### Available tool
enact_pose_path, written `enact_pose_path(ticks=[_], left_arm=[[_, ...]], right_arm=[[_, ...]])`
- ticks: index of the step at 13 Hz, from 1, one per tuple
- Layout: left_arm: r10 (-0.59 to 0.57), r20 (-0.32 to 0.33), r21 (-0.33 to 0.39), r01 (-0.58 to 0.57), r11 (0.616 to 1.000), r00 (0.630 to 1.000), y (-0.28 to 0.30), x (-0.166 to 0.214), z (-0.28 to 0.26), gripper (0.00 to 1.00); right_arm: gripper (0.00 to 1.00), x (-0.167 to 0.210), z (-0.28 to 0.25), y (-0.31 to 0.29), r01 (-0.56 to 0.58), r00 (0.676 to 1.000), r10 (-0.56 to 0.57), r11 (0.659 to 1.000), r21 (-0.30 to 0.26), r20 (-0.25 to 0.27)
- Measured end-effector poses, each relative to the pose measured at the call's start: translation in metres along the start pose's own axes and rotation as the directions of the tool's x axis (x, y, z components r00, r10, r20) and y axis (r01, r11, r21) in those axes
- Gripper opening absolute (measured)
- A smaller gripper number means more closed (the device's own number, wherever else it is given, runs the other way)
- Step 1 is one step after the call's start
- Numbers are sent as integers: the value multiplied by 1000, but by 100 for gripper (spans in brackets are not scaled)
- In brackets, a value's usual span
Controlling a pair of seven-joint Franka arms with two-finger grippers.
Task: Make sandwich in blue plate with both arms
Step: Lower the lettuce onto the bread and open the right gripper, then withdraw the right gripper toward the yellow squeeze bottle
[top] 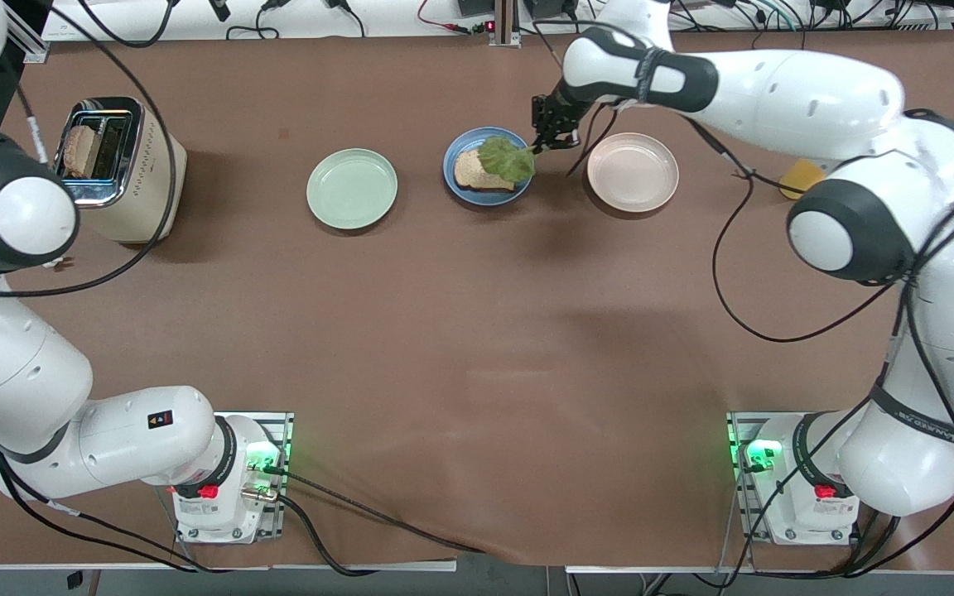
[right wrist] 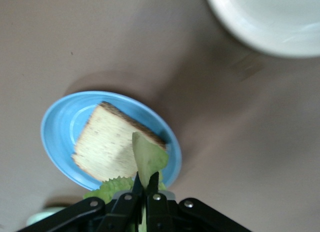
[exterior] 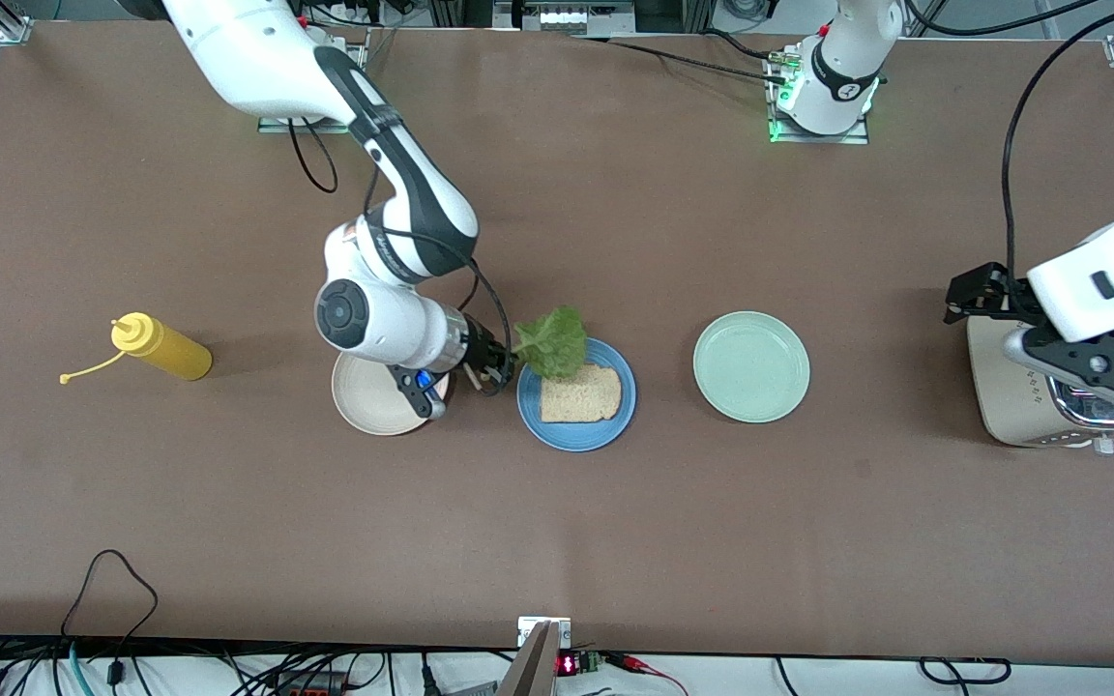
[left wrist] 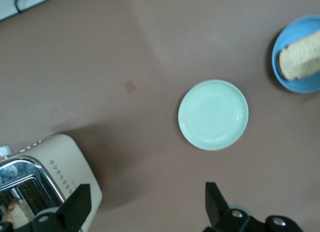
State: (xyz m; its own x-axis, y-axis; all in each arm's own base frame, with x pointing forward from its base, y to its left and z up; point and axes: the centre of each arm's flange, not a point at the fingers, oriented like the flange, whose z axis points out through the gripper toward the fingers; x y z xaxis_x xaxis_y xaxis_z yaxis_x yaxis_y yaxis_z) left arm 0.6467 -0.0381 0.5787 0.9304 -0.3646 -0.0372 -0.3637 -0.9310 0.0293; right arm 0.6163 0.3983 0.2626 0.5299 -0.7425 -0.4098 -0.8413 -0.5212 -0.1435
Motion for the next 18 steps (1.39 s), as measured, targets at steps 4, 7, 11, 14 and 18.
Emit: enact_pose_path(ticks=[4,7,11,14,18], left_arm=[[-102,19,50,101,994,995,34,-29,10,100],[-131,33,62,128,990,991,39,-37,11,100],[-139,38,61,137,989,989,34,-38,13,100],[-139,38,61,137,989,990,34,-38,13,100],[-140,38,60,138,989,989,34,-38,13,100]], right_arm=[[4,7,51,-4,-96,995,94,994,57,30],[9,0,74,-1,-99,995,98,994,51,31],[60,-2,63,-10,-84,996,83,994,73,21],[90,4,35,-16,-19,999,19,999,28,-27],[100,49,-77,-13,113,993,-114,993,-45,-7]])
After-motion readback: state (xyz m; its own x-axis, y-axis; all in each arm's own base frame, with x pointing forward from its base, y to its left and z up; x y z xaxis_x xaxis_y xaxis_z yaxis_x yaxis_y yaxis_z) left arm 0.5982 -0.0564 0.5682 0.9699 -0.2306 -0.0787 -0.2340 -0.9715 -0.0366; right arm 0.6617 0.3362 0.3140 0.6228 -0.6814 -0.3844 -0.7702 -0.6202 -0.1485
